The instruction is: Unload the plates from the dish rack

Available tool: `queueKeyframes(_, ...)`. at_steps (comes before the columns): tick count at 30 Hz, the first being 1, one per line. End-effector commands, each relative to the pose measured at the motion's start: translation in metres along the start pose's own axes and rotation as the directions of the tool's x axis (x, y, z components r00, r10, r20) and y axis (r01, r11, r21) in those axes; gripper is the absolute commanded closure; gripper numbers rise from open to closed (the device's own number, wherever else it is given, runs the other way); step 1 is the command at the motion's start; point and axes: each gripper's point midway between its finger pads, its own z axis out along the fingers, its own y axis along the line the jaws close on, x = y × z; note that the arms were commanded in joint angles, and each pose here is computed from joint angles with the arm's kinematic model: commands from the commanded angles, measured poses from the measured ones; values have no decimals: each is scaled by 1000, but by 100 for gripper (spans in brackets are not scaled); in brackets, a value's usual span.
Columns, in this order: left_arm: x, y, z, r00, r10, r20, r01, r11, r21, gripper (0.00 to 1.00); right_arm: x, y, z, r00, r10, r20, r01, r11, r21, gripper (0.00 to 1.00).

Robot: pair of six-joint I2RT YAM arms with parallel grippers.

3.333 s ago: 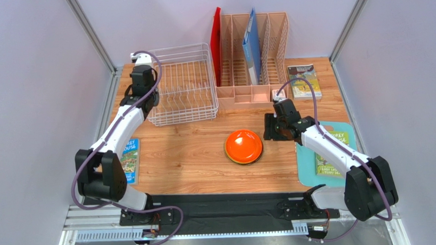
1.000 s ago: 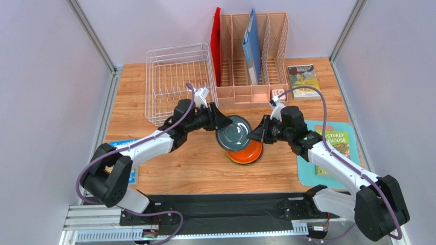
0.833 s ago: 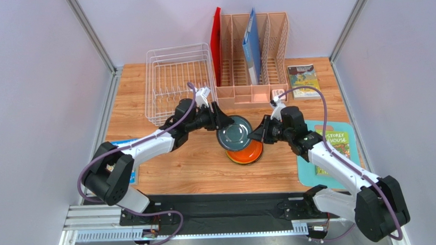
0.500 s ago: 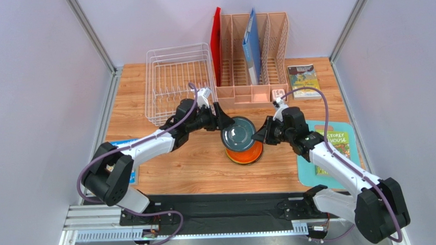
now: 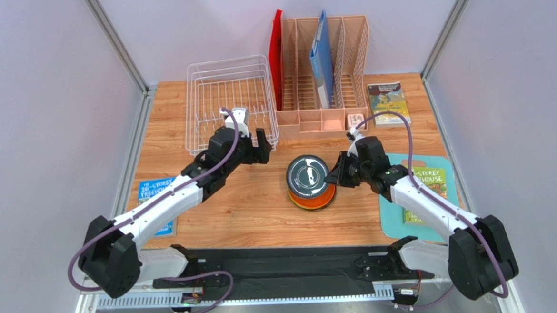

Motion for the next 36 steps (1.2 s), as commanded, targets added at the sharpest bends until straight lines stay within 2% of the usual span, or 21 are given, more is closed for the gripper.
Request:
queueKeyframes(1,-3,48,-23,992,126,17,-118,967,-227,6,-28,14,2,998,-34,61,36,999,-30,100)
queueKeyframes(2,-4,51,-26,991,129,24,-119,964,-239,1,-29,13,3,997,-41,62,43,999,-26,100)
queueKeyframes(3,-4,53,-29,991,132,30,-120,962,-247,0,-29,11,5,998,-40,57,41,999,-20,100)
queueKeyframes(10,-11,64,-50,986,139,91,-108,953,-283,1,-25,11,14,999,-37,18,37,999,-24,100)
queueKeyframes(26,-15,71,-62,984,141,108,-100,943,-316,0,-14,1,6,999,-17,-42,18,999,44,97)
queueKeyframes(29,-15,71,-63,984,141,108,-100,943,-316,0,-11,-1,7,998,-11,-55,13,999,48,92)
queueKeyframes(32,-16,71,-63,984,140,112,-98,943,-318,1,-8,-3,8,998,-15,-68,19,998,55,82)
queueKeyframes(36,-17,69,-62,984,144,103,-105,944,-313,1,-7,-7,7,996,-28,-80,34,996,79,58)
